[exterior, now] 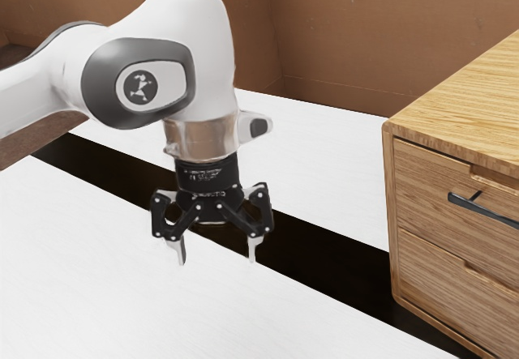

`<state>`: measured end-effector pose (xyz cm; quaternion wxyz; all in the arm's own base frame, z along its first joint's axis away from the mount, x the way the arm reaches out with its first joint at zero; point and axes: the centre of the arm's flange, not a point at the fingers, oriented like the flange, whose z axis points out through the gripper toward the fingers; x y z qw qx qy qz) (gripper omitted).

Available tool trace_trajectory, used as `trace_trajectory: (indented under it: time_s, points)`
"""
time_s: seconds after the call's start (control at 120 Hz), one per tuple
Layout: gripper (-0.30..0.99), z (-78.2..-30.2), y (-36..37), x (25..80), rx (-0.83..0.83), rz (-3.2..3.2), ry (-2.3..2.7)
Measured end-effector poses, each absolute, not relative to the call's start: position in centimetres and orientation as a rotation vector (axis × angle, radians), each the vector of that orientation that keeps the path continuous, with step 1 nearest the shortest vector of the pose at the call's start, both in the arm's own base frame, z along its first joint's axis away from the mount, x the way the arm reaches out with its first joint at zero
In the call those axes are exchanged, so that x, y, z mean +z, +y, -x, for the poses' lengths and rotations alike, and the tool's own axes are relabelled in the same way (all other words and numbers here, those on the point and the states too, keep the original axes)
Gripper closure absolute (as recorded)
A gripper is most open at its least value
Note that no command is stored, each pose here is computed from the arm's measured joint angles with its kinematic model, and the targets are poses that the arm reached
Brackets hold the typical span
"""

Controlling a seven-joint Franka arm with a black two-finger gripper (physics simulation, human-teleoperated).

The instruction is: Pull the drawer handle with one arm to open the drawer

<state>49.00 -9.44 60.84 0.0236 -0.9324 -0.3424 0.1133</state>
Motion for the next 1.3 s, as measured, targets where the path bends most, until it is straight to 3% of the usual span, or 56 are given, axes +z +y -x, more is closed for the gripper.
trace_trajectory:
  time_s: [0.233, 0.458, 0.6, 1.3]
  points:
    - [0.00, -48.1, -12.3, 66.4, 0.191, 2.866, -1.363]
    - [0.00, -43.0, -24.8, 71.8, 0.037, 3.035, -1.228]
    - [0.00, -43.4, -29.0, 71.6, -0.041, 3.093, -1.304]
    - [0.00, -45.9, -35.3, 69.7, -0.195, 2.990, -1.831]
